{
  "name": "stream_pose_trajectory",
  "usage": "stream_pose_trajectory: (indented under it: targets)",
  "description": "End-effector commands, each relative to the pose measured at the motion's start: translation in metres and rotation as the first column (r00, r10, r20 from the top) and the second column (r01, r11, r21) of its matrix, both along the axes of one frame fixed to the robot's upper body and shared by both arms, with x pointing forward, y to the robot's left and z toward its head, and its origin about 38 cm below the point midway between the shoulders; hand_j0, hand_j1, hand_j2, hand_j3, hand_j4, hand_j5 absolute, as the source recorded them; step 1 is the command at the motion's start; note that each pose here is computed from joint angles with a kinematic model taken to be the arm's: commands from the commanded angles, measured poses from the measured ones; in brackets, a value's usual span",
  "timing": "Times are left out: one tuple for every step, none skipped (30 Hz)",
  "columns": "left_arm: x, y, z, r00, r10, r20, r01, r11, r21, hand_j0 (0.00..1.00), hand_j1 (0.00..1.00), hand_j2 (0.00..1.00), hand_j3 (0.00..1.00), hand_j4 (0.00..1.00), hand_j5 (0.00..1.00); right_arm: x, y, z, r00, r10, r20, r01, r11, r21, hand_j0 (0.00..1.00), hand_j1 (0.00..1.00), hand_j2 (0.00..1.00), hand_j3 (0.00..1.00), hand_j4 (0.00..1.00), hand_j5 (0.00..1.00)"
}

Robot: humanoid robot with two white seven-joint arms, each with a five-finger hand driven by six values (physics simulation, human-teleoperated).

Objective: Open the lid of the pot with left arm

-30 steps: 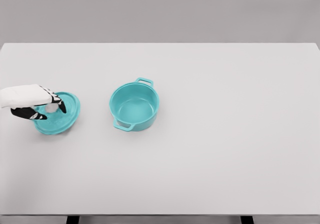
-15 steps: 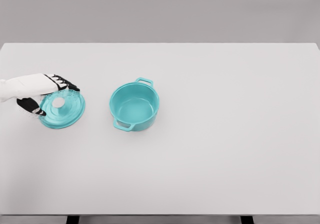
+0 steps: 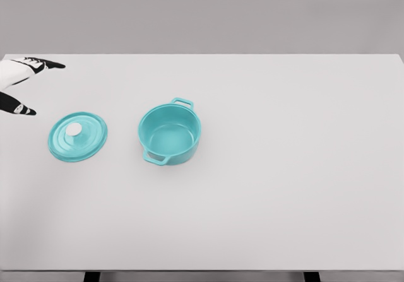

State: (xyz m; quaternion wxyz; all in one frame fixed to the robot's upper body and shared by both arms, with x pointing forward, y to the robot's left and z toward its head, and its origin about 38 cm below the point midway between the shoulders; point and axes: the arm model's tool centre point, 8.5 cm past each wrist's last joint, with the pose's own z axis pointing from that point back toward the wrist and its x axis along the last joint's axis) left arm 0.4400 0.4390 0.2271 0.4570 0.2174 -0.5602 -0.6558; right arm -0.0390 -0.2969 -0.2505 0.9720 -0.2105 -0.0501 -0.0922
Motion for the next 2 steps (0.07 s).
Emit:
stream_pose_trajectory:
  targets:
    - [0.0004,0.0002,0.0011,1.000,0.004,0.004,-0.004,1.000,-0.012,1.00,1.00,1.00,1.00,1.00,1.00,-0.0001,0.0000,0.0000,1.000,-0.002,0.000,0.002,1.000,0.000,1.00,1.00,1.00,1.00,1.00,1.00]
    - [0.0004,-0.0005,0.0017,1.000,0.002,0.006,-0.002,1.000,-0.012,1.00,1.00,1.00,1.00,1.00,1.00,0.0002,0.0000,0.0000,1.000,0.001,0.001,-0.001,1.000,0.000,1.00,1.00,1.00,1.00,1.00,1.00]
